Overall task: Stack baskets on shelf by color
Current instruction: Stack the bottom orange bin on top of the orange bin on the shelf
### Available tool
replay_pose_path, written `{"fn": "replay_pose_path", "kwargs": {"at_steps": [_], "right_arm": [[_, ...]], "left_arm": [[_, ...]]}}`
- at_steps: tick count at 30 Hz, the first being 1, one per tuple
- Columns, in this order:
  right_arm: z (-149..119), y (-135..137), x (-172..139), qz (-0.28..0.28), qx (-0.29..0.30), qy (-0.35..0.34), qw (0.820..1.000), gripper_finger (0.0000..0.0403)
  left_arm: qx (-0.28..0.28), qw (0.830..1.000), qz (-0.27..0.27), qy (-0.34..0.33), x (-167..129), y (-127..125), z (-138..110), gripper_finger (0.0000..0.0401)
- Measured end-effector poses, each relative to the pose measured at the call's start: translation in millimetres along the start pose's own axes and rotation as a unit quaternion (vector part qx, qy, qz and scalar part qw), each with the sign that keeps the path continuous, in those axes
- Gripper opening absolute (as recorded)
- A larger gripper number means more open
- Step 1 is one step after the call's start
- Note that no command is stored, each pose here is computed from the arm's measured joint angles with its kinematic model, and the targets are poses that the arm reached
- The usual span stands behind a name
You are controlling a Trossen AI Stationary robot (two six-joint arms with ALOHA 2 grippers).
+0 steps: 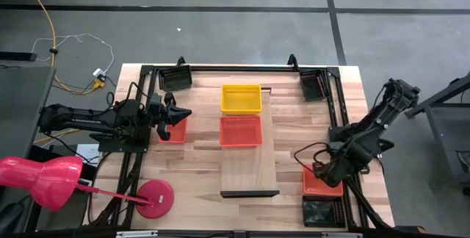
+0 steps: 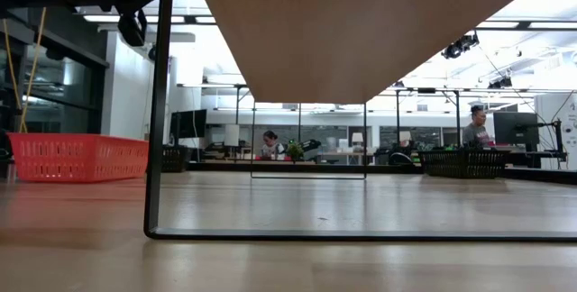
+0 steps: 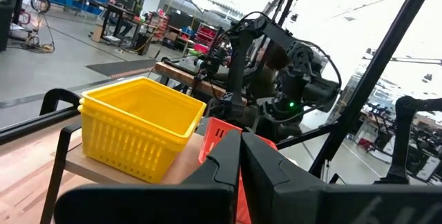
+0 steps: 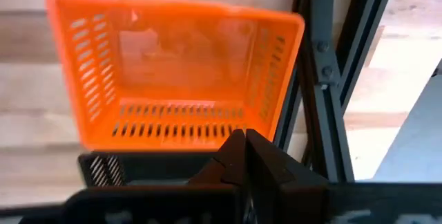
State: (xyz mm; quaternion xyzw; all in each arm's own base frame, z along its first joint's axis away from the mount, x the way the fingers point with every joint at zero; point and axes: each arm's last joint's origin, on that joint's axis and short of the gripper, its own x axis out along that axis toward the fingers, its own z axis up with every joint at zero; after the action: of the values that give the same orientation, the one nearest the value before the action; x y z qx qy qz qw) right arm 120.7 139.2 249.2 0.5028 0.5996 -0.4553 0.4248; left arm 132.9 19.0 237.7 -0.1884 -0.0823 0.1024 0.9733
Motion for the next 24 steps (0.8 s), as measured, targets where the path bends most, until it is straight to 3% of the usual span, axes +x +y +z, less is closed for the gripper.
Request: {"fn": "replay_pose_path", "kwargs": {"at_steps": [4,15,24], "right_arm": [[5,-2,13,-0.022,0.005,-0.002,1.0,0.0023],[21,-8,42,-0.061,0.023,-0.023,0.998,0.0162],[31,-11,65,-0.067,0.021,-0.029,0.997,0.0172]], "left_arm": [[-0.004,1.0,0.0,0.0,0,0,0,0.0001],[-0.004,1.0,0.0,0.0,0,0,0,0.0],[-0.004,1.0,0.0,0.0,0,0,0,0.0]]}}
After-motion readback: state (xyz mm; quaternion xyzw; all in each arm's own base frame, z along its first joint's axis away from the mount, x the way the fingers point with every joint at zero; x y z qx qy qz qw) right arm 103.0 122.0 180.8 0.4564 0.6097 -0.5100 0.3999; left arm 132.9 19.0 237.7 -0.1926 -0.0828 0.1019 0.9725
